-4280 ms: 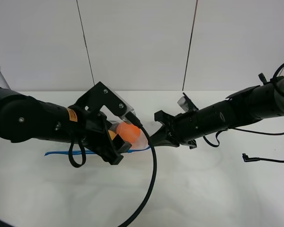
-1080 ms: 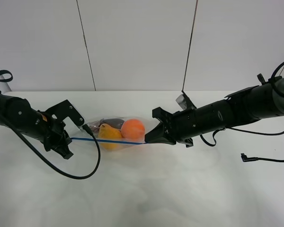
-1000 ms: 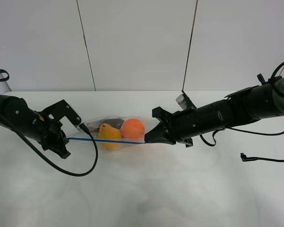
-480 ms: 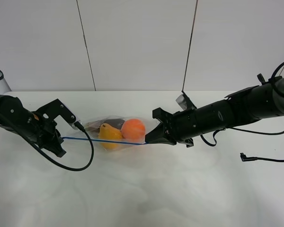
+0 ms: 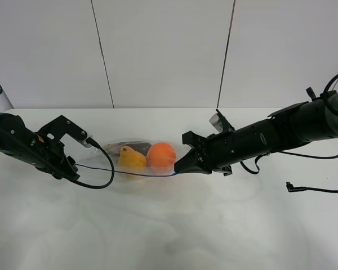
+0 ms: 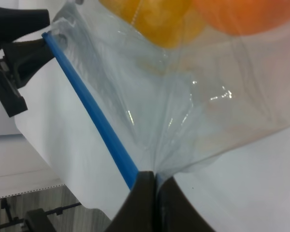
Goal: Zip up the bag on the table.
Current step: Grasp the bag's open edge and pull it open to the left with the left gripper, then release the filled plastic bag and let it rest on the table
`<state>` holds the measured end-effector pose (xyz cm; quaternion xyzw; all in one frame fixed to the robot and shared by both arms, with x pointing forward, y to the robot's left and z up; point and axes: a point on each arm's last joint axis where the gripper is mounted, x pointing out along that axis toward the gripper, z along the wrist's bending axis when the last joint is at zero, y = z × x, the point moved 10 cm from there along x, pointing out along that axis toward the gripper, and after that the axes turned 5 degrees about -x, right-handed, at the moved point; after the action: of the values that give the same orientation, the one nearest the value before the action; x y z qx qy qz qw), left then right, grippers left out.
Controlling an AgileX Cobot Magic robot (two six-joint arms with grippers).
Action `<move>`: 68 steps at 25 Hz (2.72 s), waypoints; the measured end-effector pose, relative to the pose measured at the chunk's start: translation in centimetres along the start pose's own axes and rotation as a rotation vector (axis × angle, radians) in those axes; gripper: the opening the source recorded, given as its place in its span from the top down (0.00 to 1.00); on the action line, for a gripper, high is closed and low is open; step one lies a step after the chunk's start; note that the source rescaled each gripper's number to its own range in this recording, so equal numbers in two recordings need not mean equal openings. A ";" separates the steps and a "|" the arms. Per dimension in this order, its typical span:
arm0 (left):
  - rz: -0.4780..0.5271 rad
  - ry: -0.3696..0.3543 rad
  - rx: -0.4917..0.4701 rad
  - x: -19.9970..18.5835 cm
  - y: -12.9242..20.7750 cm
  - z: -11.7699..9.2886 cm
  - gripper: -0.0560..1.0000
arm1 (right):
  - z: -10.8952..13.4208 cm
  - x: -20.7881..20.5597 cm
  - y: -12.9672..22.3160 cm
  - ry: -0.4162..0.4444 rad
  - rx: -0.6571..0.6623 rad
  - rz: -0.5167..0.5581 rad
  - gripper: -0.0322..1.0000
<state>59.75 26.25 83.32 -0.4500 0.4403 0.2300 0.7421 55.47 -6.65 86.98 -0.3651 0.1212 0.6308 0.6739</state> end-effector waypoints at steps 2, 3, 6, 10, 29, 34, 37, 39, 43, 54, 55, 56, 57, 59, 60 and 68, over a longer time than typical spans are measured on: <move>-0.001 -0.002 -0.029 0.0 0.0 0.1 0.29 | 0.0 0.0 0.1 0.002 -0.004 0.003 0.97; -0.001 -0.004 -0.053 0.0 0.0 0.2 0.28 | -0.1 0.0 0.1 0.004 -0.006 0.004 0.97; 0.001 -0.020 -0.164 0.0 0.4 1.2 0.27 | -0.2 0.0 0.2 0.008 -0.014 0.011 0.97; -0.023 -0.061 -0.307 -1.0 0.8 3.5 0.26 | -0.2 0.0 0.2 0.012 -0.017 0.011 0.97; -0.242 -0.120 -0.556 -13.8 -1.4 6.0 0.26 | -0.7 0.0 0.2 0.038 -0.030 0.010 0.97; -0.352 -0.124 -0.502 -18.9 -2.1 5.2 0.26 | -0.8 0.0 0.3 0.041 -0.038 0.015 0.97; -0.418 -0.131 -0.466 -21.9 -2.1 4.4 0.26 | -0.8 0.0 0.4 0.044 -0.046 0.022 0.97; -0.457 -0.134 -0.453 -23.8 -1.9 3.9 0.26 | -0.9 0.0 0.4 0.045 -0.048 0.023 0.97; -0.554 -0.155 -0.434 -27.6 -1.5 3.0 0.26 | -0.9 0.0 0.5 0.046 -0.052 0.025 0.97; -0.700 -0.167 -0.425 -33.4 2.5 -0.9 0.26 | -0.9 0.0 0.5 0.047 -0.057 0.028 0.97; -0.718 -0.167 -0.434 -33.8 3.1 -1.3 0.26 | -0.9 0.0 0.5 0.047 -0.058 0.028 0.97; -0.731 -0.165 -0.439 -34.1 3.5 -1.7 0.26 | -0.9 0.0 0.5 0.048 -0.061 0.029 0.97; -0.744 -0.163 -0.445 -34.4 4.0 -2.0 0.26 | -0.9 0.0 0.6 0.048 -0.063 0.031 0.97; -0.775 -0.162 -0.447 -35.4 4.9 -2.9 0.26 | -0.9 0.0 0.6 0.049 -0.064 0.032 0.97; -0.785 -0.161 -0.448 -35.7 5.4 -3.3 0.26 | -0.9 0.0 0.6 0.048 -0.065 0.033 0.97; -0.775 -0.144 -0.421 -36.5 9.0 -6.2 0.26 | -1.0 0.0 0.7 0.051 -0.070 0.037 0.97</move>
<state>31.86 27.25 109.22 -0.7060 0.1297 0.0503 0.6945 55.13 -7.35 86.08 -0.4022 0.1227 0.6374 0.6457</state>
